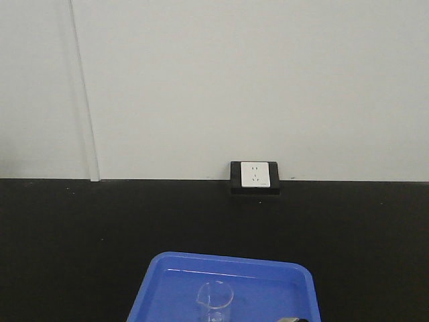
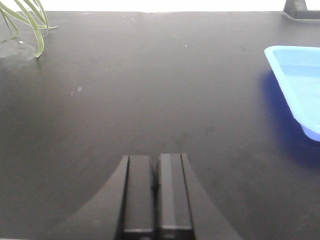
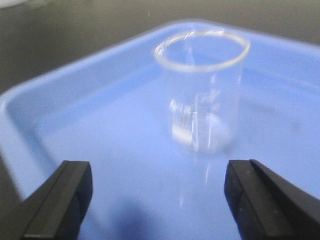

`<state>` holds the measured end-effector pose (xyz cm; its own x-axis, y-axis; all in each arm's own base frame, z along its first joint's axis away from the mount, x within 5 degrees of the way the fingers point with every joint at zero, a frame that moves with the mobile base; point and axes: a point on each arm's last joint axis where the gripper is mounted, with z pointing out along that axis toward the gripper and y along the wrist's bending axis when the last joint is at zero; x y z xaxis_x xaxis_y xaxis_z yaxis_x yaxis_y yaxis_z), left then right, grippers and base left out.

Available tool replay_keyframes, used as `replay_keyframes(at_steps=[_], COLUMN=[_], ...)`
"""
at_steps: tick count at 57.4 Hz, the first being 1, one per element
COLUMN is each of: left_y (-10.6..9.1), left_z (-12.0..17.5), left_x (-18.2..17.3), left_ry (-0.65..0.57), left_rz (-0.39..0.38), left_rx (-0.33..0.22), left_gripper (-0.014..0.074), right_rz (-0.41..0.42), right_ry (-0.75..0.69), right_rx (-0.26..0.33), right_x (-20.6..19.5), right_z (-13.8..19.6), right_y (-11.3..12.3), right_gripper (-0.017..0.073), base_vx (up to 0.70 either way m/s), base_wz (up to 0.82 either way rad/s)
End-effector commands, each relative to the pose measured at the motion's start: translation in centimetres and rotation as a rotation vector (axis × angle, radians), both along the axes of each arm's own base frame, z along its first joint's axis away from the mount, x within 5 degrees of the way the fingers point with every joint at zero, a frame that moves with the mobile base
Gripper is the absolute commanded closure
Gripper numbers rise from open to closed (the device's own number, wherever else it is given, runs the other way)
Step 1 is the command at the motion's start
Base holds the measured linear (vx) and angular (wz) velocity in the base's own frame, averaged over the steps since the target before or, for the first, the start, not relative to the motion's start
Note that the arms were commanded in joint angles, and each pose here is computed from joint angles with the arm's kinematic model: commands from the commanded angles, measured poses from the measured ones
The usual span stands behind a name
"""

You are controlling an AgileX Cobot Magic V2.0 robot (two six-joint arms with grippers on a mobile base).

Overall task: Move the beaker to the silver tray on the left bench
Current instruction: 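Lower the right gripper around the clear beaker in the blue tray and close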

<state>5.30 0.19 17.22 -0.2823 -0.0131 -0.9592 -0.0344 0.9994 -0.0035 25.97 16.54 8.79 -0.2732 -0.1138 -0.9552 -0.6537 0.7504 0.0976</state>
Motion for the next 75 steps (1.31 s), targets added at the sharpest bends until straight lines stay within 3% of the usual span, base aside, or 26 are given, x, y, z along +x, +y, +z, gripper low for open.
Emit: replay_keyframes(at_steps=[1,16,29,50,62,75], left_y=[0.0,0.0,0.0,0.0,0.0,0.0], left_z=[-0.2,-0.2,-0.2,-0.2,-0.2,-0.2], left_x=[0.1,0.1,0.1,0.1,0.1,0.1], left_ry=[-0.065,-0.065,-0.065,-0.065,-0.065,-0.065], left_rz=[-0.004,-0.004,-0.004,-0.004,-0.004,-0.004], left_rx=[-0.011,-0.011,-0.011,-0.011,-0.011,-0.011], left_gripper=[0.0592,0.0592,0.0592,0.0592,0.0592,0.0592], right_rz=[0.014,-0.008,-0.016,-0.026,-0.025,-0.023], right_ry=[-0.201,-0.185,-0.195,-0.160,-0.128,-0.141], right_rx=[0.169,0.157,0.187,0.152,0.128,0.136], right_x=[1.6,3.7,5.3,7.2,7.5,7.7], right_z=[3.0,2.9,3.9,4.6,3.3,3.3], right_y=[1.0,2.0,2.8,3.7,3.8,4.0], right_gripper=[-0.0020,-0.0020,-0.0020,-0.0020,-0.0020,-0.0020], base_vx=[0.00,0.00,0.00,0.00,0.00,0.00], base_wz=[0.00,0.00,0.00,0.00,0.00,0.00])
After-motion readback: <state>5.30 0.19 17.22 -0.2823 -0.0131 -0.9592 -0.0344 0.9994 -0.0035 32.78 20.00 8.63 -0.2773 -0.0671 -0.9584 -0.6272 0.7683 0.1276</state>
